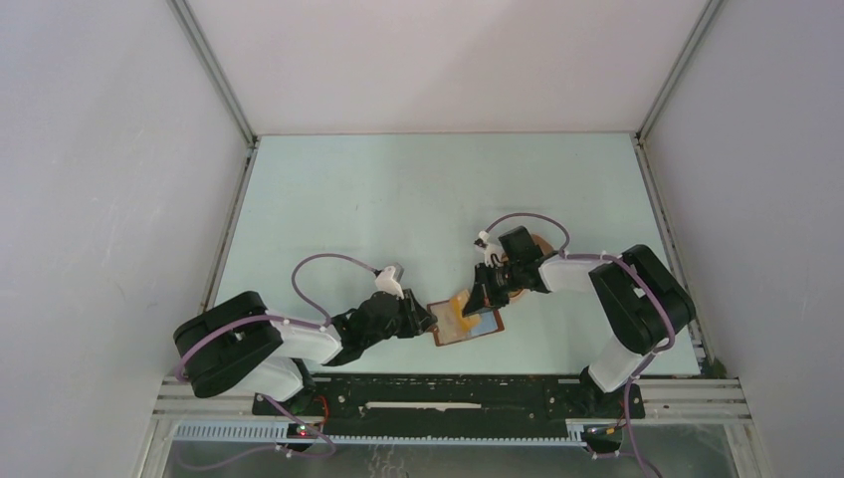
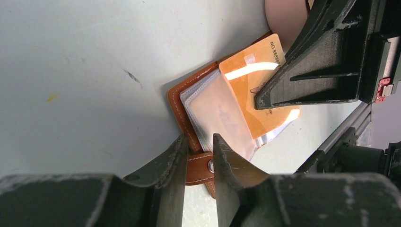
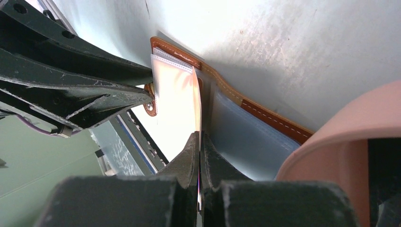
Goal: Put the credit cards into the card holder
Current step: Insert the credit card into the card holder.
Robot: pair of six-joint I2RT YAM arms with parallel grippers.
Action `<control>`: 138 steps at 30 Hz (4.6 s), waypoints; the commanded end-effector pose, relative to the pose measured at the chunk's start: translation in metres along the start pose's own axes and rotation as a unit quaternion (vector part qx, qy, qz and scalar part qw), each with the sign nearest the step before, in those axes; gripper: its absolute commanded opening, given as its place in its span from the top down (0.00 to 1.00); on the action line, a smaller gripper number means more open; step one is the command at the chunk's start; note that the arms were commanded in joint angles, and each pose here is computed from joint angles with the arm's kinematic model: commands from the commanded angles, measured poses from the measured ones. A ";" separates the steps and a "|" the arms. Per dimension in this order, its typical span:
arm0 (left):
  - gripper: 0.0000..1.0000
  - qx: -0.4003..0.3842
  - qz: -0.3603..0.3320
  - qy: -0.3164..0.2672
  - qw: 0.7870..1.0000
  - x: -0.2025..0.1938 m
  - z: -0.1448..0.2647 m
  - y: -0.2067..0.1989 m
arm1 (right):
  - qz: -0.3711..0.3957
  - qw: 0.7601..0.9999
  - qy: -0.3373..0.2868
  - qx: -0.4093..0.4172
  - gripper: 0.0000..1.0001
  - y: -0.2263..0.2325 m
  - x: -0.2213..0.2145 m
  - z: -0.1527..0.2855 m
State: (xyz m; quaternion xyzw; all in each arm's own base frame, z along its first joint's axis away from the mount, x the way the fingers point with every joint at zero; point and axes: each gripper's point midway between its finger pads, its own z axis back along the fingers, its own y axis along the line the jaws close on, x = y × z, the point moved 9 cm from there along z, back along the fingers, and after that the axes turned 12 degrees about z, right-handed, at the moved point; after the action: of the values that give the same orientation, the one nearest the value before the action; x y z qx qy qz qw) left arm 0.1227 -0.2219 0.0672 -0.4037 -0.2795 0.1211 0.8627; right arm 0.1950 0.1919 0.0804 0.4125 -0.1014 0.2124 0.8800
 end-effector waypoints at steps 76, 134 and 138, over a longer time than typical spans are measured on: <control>0.77 -0.136 -0.053 0.033 0.989 0.008 -0.031 -0.052 | -0.014 0.996 0.081 0.037 0.77 -0.005 -0.001 0.002; 0.88 0.040 -0.047 0.032 0.998 0.000 -0.004 0.017 | -0.007 0.993 0.117 0.026 1.00 -0.006 0.012 0.014; 0.88 0.043 -0.050 0.032 0.997 0.001 -0.005 0.016 | -0.001 0.992 0.127 0.018 1.00 -0.006 0.008 0.016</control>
State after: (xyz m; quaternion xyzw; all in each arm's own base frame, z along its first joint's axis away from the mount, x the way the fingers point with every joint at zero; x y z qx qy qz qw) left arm 0.1303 -0.2292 0.0694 -0.4149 -0.2733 0.0690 0.8651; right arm 0.2071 0.1797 0.0909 0.4159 0.0061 0.2456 0.8756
